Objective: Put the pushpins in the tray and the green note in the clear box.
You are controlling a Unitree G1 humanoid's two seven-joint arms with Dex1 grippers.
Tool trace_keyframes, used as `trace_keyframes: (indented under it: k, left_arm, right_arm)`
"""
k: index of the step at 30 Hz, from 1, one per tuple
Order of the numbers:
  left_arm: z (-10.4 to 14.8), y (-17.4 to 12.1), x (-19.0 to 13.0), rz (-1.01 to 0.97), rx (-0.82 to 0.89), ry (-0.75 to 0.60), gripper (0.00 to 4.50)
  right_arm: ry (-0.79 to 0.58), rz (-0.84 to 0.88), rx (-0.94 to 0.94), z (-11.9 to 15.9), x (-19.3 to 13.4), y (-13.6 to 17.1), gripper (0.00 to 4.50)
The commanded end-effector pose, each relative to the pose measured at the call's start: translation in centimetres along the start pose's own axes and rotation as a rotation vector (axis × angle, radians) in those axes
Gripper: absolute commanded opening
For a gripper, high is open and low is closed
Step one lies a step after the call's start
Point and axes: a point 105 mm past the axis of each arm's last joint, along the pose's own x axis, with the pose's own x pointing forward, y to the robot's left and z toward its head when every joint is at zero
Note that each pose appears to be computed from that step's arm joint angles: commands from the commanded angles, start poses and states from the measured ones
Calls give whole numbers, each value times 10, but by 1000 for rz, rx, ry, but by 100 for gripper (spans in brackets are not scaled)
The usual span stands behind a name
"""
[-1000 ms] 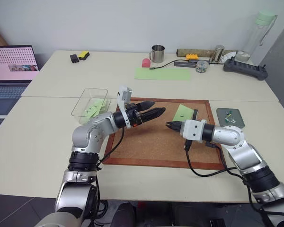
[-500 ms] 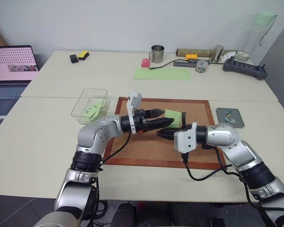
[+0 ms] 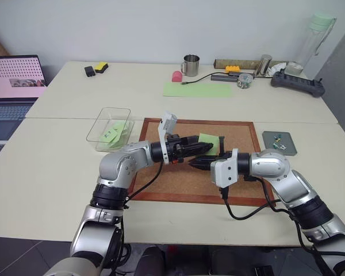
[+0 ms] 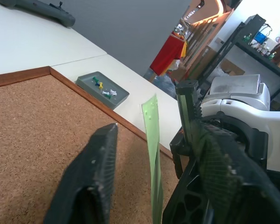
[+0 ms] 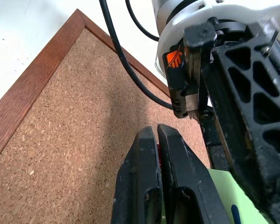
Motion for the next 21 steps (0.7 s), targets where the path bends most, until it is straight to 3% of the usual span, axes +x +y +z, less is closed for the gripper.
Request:
trace_keyframes:
  k: [1, 10, 14, 21]
  left_arm:
    - [10, -9, 1, -35, 55, -21, 168]
    - [7, 2, -1, 25, 74, 3, 6]
    - [-29, 40, -20, 198, 237, 202, 2]
    - [-9, 43, -16, 204, 255, 93, 2]
  right_arm:
    - [-33, -33, -56, 11, -2, -12, 0]
    - [-26, -42, -62, 10, -5, -14, 0]
    - [-23, -71, -71, 12, -6, -20, 0]
    - [-14, -147, -53, 16, -19, -29, 0]
